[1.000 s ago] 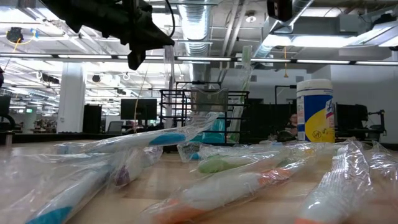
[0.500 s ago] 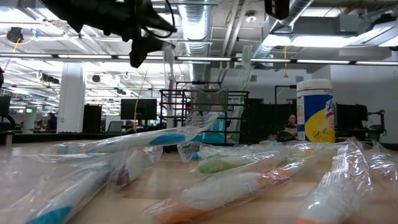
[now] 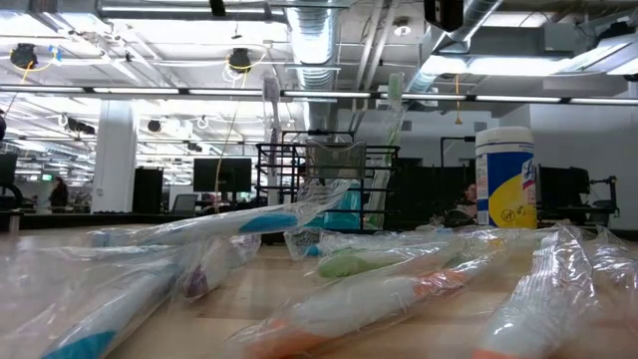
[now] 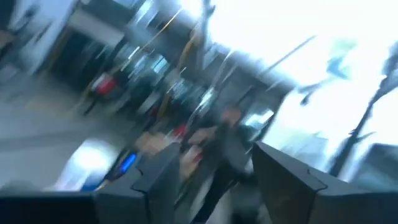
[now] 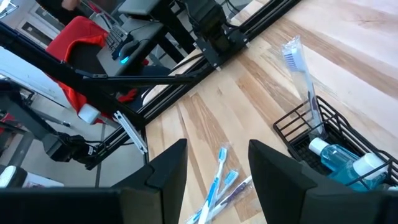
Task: Pick & Place toothbrushing station
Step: Put the purple toothbrush into the black wire organizer
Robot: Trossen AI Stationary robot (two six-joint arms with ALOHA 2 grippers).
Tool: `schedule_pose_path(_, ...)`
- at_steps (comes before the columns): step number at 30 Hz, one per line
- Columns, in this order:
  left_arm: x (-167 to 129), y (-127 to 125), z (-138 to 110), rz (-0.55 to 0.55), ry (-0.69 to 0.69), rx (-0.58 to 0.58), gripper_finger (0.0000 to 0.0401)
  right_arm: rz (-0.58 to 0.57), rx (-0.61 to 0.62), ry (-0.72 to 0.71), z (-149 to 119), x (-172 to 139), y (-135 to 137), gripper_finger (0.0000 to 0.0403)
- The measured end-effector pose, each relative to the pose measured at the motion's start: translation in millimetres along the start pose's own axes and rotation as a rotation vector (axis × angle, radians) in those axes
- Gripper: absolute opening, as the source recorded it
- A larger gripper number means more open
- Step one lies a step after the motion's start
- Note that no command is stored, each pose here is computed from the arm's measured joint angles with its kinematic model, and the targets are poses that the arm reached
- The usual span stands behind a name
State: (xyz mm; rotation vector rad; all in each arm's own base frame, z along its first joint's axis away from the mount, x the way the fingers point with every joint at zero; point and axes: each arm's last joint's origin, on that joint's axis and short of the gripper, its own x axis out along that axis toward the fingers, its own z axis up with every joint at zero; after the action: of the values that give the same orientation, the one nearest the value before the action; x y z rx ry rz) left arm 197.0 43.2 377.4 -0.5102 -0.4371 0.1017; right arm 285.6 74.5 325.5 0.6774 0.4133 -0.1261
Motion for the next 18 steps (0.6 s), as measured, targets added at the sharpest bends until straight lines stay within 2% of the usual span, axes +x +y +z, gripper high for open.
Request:
schedule_pose_path(3, -11.9, -25.0, 28.5, -0.164, -0.152, -0.054, 0.0178, 0.011, -0.029, -0.018, 2.6, 0.3, 0.3, 0.0161)
schedule_pose_path(6, -19.6, -40.0, 34.1, -0.242, -0.138, -0.173, 0.0172, 0.036, -0.060, -0.038, 6.9, 0.6, 0.8, 0.0161)
schedule_pose_path(8, -19.9, -48.6, 22.5, -0.234, -0.015, -0.252, 0.0171, 0.052, -0.069, -0.032, 9.2, 1.2, -0.6, 0.0161)
schedule_pose_path(12, -21.2, -64.1, -25.8, -0.093, 0.276, -0.342, 0.0171, 0.074, -0.086, -0.011, 11.0, 1.8, -2.3, 0.0161)
schedule_pose_path(18, -27.9, -97.7, -68.7, -0.002, 0.403, -0.524, 0.0171, 0.135, -0.132, 0.008, 10.2, 1.2, 1.7, 0.0161)
